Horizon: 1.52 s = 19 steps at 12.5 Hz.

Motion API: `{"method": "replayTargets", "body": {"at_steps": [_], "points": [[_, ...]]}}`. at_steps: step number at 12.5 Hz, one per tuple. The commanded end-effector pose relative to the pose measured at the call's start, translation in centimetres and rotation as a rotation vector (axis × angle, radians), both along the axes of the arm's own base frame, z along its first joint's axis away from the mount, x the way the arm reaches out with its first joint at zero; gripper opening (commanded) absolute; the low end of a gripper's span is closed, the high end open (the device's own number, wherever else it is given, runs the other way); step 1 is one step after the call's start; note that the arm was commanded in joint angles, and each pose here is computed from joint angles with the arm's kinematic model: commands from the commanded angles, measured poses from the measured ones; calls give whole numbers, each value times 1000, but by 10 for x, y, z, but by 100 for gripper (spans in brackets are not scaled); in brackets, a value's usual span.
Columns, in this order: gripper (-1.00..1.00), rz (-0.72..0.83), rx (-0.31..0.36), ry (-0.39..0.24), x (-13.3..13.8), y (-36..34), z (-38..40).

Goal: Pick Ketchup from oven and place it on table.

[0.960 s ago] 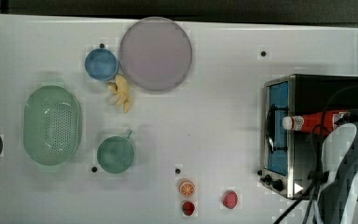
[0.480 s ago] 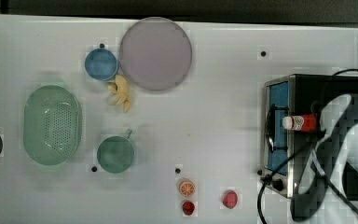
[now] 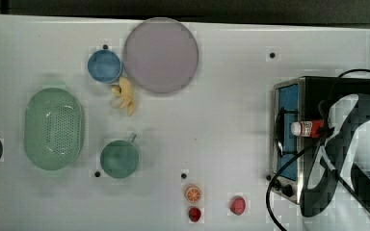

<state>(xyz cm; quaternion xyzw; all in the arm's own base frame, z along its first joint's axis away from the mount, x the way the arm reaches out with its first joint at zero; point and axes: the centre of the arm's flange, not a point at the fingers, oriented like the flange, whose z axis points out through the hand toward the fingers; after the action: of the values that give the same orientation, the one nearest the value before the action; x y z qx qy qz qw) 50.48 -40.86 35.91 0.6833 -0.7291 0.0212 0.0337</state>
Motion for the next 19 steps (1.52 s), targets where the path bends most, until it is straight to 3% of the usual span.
{"method": "replayTargets", "body": {"at_steps": [1, 2, 5, 9, 12, 14, 19], "points": [[100, -2, -12, -2, -10, -19, -1], [91, -3, -10, 1, -10, -19, -3], [24, -1, -11, -4, -9, -17, -2], [24, 28, -50, -58, 4, -16, 36], [24, 185, -96, -86, 28, 9, 96], [24, 286, -64, -72, 45, 49, 128], [24, 511, 95, -30, 73, 187, 177]]}}
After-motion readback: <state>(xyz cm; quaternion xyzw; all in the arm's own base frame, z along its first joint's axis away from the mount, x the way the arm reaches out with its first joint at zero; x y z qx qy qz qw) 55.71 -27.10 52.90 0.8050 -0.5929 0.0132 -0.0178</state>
